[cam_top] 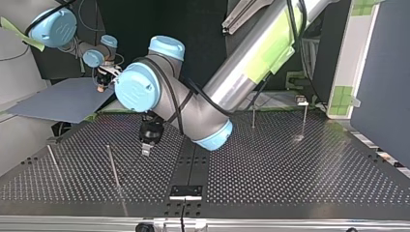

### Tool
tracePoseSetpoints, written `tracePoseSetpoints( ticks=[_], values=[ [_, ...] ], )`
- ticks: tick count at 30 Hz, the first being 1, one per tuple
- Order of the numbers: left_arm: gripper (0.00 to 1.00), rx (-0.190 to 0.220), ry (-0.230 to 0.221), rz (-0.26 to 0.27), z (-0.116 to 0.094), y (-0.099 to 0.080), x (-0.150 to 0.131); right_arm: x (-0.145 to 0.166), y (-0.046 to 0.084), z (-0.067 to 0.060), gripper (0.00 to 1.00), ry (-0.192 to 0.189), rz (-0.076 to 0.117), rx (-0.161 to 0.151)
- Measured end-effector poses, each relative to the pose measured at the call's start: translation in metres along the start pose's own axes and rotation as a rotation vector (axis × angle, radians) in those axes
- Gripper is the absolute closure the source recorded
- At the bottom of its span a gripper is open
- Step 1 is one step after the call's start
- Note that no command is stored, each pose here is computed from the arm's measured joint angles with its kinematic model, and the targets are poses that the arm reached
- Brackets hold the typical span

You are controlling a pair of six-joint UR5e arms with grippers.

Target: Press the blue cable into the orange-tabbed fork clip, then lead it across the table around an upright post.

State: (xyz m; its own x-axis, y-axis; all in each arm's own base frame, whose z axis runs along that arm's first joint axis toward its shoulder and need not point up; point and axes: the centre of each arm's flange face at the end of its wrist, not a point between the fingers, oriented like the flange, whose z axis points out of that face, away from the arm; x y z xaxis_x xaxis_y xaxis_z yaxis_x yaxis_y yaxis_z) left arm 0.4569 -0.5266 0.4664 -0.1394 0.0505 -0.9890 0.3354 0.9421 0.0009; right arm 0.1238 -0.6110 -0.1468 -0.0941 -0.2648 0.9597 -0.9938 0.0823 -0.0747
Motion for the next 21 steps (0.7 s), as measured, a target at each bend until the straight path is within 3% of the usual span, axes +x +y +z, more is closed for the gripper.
tracePoseSetpoints(
  ticks=[13,17,21],
  values=[
    [0.0,0.129,-0.069,-0.097,-0.009,-0.019,-0.042,0.0,-0.002,0.0,1.0,-0.002,-0.001,0.006],
    [0.0,0.152,-0.069,-0.122,-0.007,-0.019,-0.044,0.0,-0.002,-0.001,1.0,-0.002,0.0,0.006],
    [0.02,0.166,-0.041,-0.129,0.002,-0.023,-0.036,-0.001,-0.003,-0.001,1.0,-0.004,0.0,0.008]
  ],
)
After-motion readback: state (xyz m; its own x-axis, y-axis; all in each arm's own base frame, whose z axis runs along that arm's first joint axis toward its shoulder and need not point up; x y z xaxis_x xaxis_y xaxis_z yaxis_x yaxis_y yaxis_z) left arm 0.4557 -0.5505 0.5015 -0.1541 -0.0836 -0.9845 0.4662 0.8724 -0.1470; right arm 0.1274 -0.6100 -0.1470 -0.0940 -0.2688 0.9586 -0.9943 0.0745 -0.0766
